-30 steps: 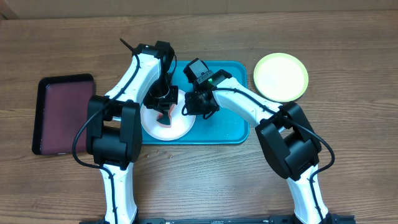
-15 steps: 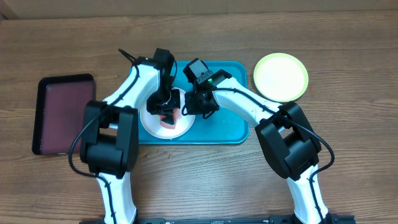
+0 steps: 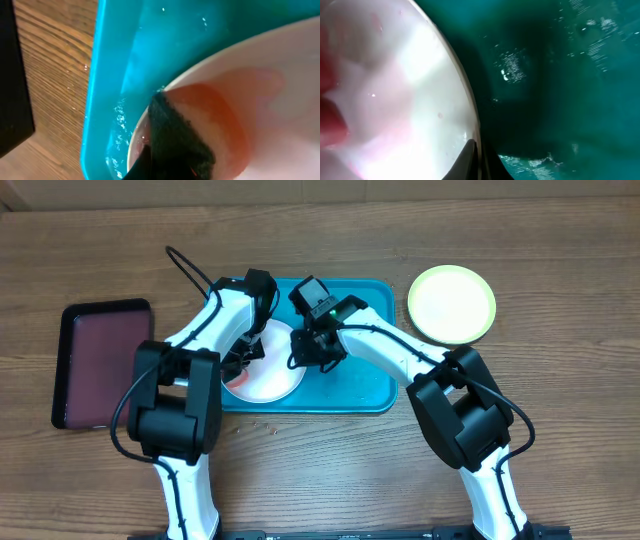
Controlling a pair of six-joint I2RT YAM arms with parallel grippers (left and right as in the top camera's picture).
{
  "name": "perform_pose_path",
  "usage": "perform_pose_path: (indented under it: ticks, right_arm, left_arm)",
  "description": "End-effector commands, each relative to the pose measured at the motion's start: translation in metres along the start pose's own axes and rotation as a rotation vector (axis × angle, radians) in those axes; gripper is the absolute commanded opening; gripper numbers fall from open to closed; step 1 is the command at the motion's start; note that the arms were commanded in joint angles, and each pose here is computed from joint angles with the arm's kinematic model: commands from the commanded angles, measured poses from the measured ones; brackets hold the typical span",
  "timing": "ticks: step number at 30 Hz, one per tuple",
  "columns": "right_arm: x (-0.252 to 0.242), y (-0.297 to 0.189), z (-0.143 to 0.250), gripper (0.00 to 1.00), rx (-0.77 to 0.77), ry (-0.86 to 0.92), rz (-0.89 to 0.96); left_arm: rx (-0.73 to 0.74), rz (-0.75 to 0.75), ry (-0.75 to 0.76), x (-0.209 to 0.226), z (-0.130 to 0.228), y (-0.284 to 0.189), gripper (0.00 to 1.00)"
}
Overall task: Clean dirty plates on tray and stack at the side
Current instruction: 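Scrub the white plate with the sponge while the right gripper holds it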
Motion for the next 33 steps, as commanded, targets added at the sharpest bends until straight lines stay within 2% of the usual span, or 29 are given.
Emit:
perform_pose_path:
  ticks: [1, 5, 8, 22, 24, 26, 30, 33]
  right_arm:
    - [-0.027, 0.011, 0.003, 0.04, 0.014, 0.014, 0.100]
    - [-0.027, 0.011, 0.003, 0.04, 0.012, 0.014, 0.099]
    - [-0.027, 0.011, 0.003, 0.04, 0.012, 0.014, 0.099]
    - [-0.026, 0.011, 0.002, 0.04, 0.008, 0.013, 0.096]
    - [-0.026, 0.011, 0.002, 0.04, 0.008, 0.013, 0.096]
    - [-0.026, 0.011, 0.002, 0.04, 0.008, 0.013, 0.096]
    - [-0.026, 0.011, 0.002, 0.04, 0.009, 0.013, 0.097]
    - [-0.026, 0.011, 0.002, 0.04, 0.009, 0.013, 0.097]
  left_arm:
    - [0.027, 0.030, 0.003, 0.007, -0.016, 0.011, 0.04]
    - [0.076, 0.441, 0.183, -0.048, -0.010, -0.002, 0.04]
    - [0.080, 0.658, 0.242, -0.076, -0.007, -0.017, 0.04]
    - [0.043, 0.883, 0.423, -0.110, 0.006, -0.045, 0.04]
    - [0.045, 0.862, 0.424, -0.108, 0.006, -0.042, 0.04]
    - [0.050, 0.775, 0.380, -0.098, 0.002, -0.033, 0.04]
    - [0.078, 0.461, 0.234, -0.052, -0.006, -0.003, 0.04]
    - [0.085, 0.225, 0.208, -0.012, -0.009, 0.009, 0.04]
Point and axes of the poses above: each gripper's point midway between its finger pads, its own y axis out along the fingers, its own x axis along the line the jaws close on, z = x × y, the point moved 4 cm from there along -y, back along the fingers, and after that the axes turned 6 degrees about y, right-handed, at the moved point
